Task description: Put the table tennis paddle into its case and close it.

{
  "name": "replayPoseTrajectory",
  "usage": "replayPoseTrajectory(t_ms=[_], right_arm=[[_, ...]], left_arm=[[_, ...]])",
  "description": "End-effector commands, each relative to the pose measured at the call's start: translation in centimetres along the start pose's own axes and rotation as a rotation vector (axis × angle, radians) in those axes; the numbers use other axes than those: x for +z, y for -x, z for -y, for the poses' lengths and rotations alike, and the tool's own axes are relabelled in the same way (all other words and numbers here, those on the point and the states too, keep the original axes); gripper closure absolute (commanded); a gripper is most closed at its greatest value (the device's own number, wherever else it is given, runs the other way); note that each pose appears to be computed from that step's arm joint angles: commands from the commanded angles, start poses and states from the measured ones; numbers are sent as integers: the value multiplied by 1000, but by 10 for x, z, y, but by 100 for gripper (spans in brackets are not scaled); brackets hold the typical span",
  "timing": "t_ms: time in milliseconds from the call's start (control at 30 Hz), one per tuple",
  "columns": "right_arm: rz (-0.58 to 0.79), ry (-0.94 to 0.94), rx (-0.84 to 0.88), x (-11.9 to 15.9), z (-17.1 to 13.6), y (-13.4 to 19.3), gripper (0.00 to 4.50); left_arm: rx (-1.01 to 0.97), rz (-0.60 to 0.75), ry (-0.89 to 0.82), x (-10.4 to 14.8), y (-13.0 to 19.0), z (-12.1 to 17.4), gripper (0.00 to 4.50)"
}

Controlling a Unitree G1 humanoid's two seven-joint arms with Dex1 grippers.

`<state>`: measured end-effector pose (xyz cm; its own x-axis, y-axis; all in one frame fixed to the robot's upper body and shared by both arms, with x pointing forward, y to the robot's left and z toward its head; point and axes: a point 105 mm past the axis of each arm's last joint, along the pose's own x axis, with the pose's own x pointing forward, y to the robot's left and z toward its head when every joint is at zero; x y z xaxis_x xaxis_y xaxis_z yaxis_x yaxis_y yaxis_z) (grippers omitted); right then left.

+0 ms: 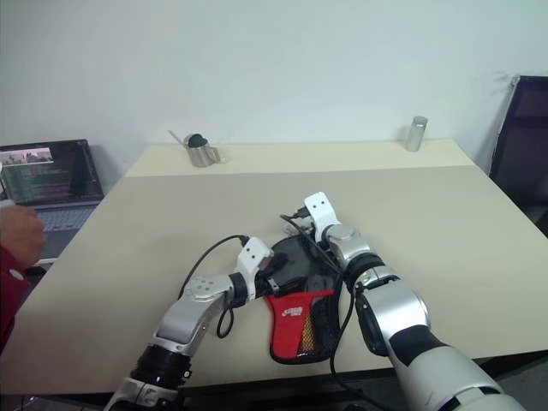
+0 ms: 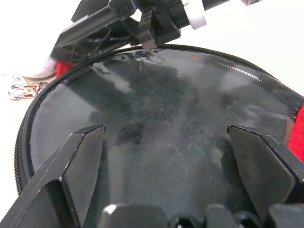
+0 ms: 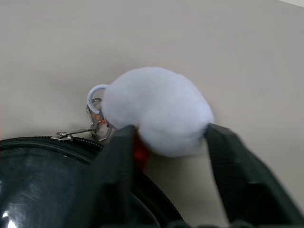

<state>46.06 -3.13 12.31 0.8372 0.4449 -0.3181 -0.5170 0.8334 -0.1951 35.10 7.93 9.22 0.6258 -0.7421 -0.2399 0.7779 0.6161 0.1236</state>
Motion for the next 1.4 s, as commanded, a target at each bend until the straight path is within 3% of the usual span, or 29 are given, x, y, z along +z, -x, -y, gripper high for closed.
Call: replayPoseTrajectory(t_ms=[33, 133, 167, 500, 1000, 1400], right_arm=[[50, 18, 1, 15, -1, 0, 348], [48, 24, 4, 14, -1, 0, 439], [50, 23, 3, 14, -1, 0, 445], [89, 16, -14, 32, 19, 7, 445], [-14, 169, -54, 13, 97, 54, 445], [-134, 314, -61, -5, 125, 93, 445]], left_arm=[[-10, 34, -24, 11, 1, 4, 0], [-11, 35, -22, 11, 0, 4, 0], [-13, 34, -22, 11, 0, 5, 0], [-33, 34, -19, 10, -5, 8, 0], [-75, 32, -24, 10, -15, 13, 0], [-120, 37, -31, 12, -24, 17, 0]])
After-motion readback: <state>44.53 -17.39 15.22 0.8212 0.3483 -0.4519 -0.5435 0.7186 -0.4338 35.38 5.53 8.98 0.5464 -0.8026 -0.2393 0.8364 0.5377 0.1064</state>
